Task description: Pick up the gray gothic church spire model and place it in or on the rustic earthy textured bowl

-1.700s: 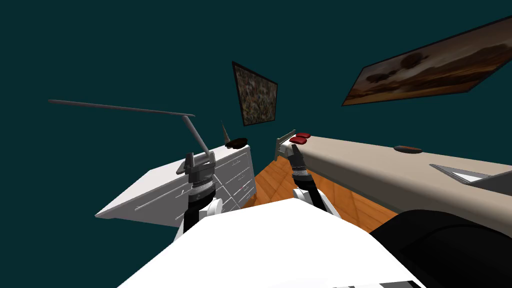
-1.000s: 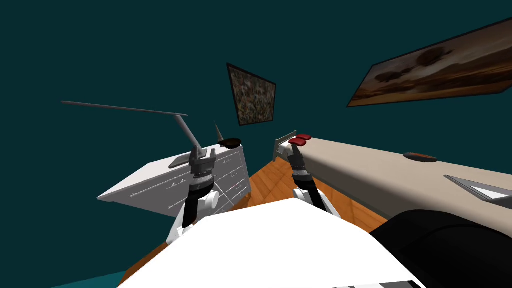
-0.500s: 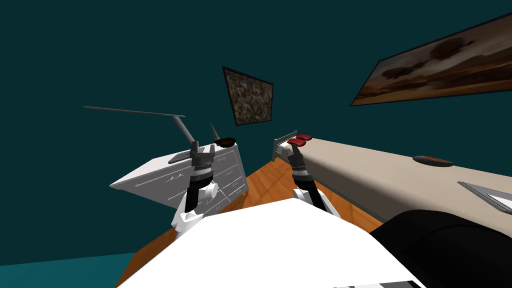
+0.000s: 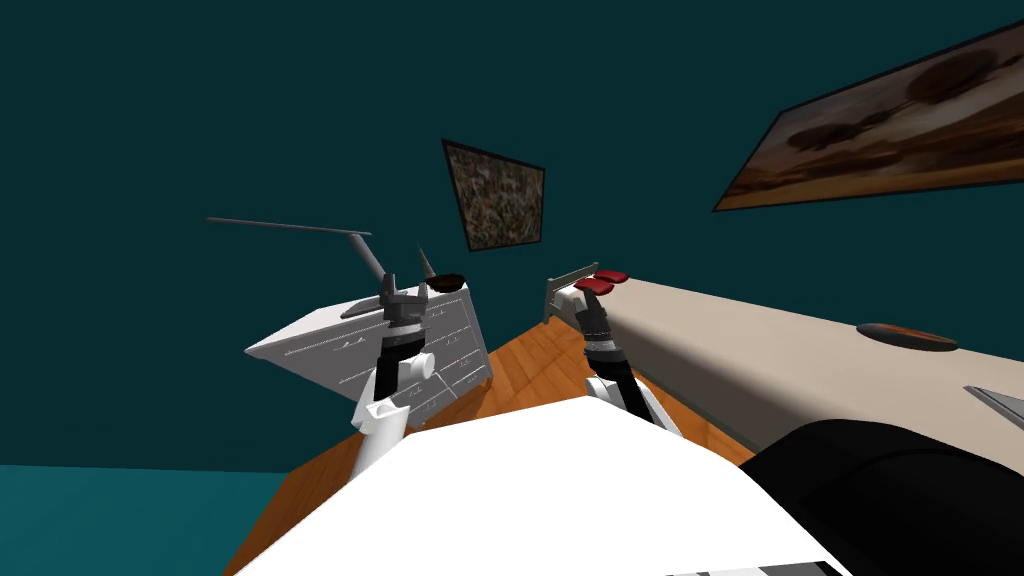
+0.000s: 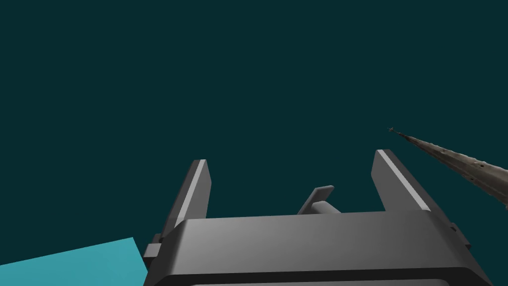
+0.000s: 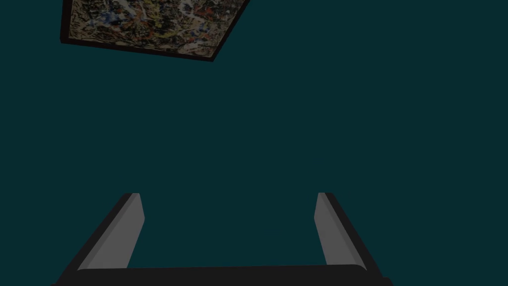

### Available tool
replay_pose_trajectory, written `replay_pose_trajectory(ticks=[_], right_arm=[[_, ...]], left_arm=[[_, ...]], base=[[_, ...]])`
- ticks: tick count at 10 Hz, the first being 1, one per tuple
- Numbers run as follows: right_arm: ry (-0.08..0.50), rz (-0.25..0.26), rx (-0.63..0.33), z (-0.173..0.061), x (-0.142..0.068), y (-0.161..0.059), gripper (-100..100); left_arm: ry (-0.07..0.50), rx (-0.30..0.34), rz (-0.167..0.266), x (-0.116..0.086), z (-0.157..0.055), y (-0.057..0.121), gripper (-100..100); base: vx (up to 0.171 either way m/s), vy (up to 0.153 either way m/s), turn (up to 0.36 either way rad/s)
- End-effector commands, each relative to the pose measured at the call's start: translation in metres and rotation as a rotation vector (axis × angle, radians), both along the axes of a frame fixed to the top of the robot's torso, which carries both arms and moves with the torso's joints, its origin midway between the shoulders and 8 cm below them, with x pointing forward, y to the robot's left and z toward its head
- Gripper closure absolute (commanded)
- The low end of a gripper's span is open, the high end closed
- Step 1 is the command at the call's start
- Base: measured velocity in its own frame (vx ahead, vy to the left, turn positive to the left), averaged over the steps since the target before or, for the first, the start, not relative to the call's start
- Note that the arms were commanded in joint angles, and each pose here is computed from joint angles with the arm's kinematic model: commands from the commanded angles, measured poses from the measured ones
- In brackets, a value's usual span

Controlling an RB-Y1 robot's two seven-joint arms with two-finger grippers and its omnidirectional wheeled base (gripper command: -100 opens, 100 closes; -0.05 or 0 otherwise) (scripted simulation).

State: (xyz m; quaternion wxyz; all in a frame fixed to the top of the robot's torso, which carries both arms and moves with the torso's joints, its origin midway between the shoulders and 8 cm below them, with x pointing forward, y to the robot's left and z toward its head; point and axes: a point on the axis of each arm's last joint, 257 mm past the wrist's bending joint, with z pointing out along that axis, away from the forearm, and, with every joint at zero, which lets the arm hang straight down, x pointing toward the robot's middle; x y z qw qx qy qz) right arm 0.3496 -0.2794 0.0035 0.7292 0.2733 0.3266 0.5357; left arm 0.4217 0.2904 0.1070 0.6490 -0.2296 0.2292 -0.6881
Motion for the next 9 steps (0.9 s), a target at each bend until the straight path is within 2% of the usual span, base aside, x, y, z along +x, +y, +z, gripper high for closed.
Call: replay_pose_trajectory(ticks=[1,2,3,4,5,6,7,8,9], right_arm=[[0.000,0.000,0.000,0.000,0.000,0.000,0],[0.000,0.000,0.000,0.000,0.000,0.000,0],[0.000,0.000,0.000,0.000,0.000,0.000,0],[0.000,0.000,0.000,0.000,0.000,0.000,0],[0.000,0.000,0.000,0.000,0.000,0.000,0],[0.000,0.000,0.000,0.000,0.000,0.000,0],[0.000,0.000,0.000,0.000,0.000,0.000,0],[0.000,0.000,0.000,0.000,0.000,0.000,0],[0.000,0.000,0.000,0.000,0.000,0.000,0]], left_arm=[[-0.012,-0.012,-0.006,0.008,0.010,0.002,-100],[0.021,-0.039,0.004,0.023,0.006,0.016,-100],[-0.006,-0.039,-0.007,0.023,0.019,0.011,-100],[0.030,-0.072,0.001,0.039,0.014,0.026,-100],[0.003,-0.072,-0.010,0.039,0.027,0.021,-100],[0.042,-0.110,-0.004,0.055,0.021,0.035,-100],[0.017,-0.110,-0.015,0.055,0.033,0.031,-100],[0.061,-0.153,-0.011,0.072,0.025,0.046,-100],[0.031,-0.153,-0.025,0.072,0.040,0.040,-100]], base=[[-0.050,-0.164,0.080],[-0.085,-0.163,0.110],[-0.068,-0.124,0.090],[-0.052,-0.140,0.168],[-0.057,-0.139,0.074],[-0.072,-0.172,0.097],[-0.066,-0.148,0.099],[-0.076,-0.136,0.159],[-0.058,-0.098,0.083]])
